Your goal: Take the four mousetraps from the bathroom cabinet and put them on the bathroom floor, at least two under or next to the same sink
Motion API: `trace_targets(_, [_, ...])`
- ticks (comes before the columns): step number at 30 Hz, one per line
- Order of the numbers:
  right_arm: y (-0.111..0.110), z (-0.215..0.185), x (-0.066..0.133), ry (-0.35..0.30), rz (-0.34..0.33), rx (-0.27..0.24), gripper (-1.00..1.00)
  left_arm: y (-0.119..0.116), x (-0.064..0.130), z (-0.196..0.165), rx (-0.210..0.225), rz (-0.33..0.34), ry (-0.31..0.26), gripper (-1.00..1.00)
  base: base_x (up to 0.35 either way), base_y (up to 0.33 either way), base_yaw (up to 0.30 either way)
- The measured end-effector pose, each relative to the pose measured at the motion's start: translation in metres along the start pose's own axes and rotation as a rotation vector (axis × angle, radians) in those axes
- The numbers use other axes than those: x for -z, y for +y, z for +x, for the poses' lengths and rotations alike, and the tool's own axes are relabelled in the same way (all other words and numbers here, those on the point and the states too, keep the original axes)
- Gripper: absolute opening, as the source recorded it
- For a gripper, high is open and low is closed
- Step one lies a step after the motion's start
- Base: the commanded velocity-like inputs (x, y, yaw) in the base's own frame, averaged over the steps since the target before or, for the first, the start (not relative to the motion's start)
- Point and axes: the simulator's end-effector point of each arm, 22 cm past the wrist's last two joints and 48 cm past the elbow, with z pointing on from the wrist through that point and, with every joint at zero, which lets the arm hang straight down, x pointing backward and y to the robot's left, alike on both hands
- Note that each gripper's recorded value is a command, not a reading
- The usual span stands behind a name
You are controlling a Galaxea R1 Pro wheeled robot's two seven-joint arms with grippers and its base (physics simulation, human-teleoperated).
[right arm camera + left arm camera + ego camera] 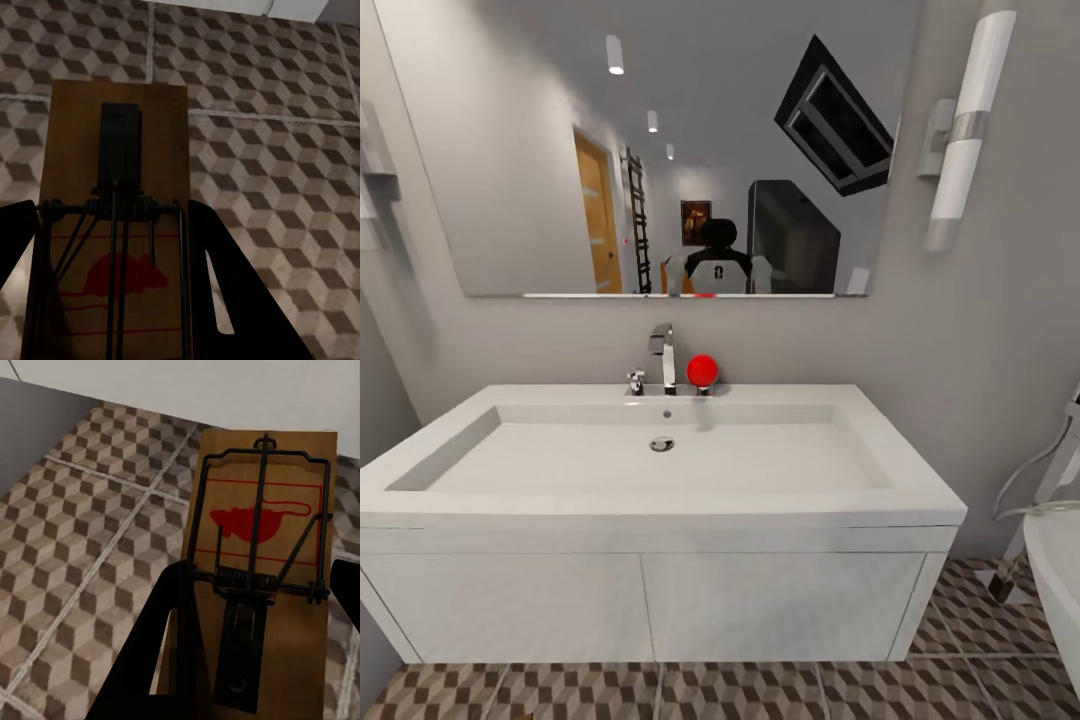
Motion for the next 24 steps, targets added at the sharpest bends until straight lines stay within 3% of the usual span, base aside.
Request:
trace_targets(5, [0.000,0.004,-0.007,-0.012,0.004,0.000,-1.00,0.005,-0.006,0.009,0.001,-0.008,0.001,-1.00,0.000,0.000,0.000])
trace_targets(8, [-0.005,-0.011,-0.016,-0.056,0.015,0.004,-1.00,0.006,-0.010,0.024,-0.010,-0.006,0.055,-1.00,0.000,0.000,0.000])
trace_targets(11, [-0.009,-0.025,-0.024,-0.098,0.025,0.008,-1.00,-0.011,-0.019,0.031,0.000,0.027,0.104,-1.00,0.000,0.000,0.000])
trace_targets(20, [0.003,-0.034,-0.038,-0.151,-0.003,0.059,-1.00,-0.012,-0.053,0.002,0.033,0.056,0.036,-1.00,0.000,0.000,0.000])
trace_targets(24, [0.005,-0.027,-0.043,-0.151,-0.006,0.062,-1.00,-0.017,-0.061,0.005,0.040,0.061,0.054,-1.00,0.000,0.000,0.000])
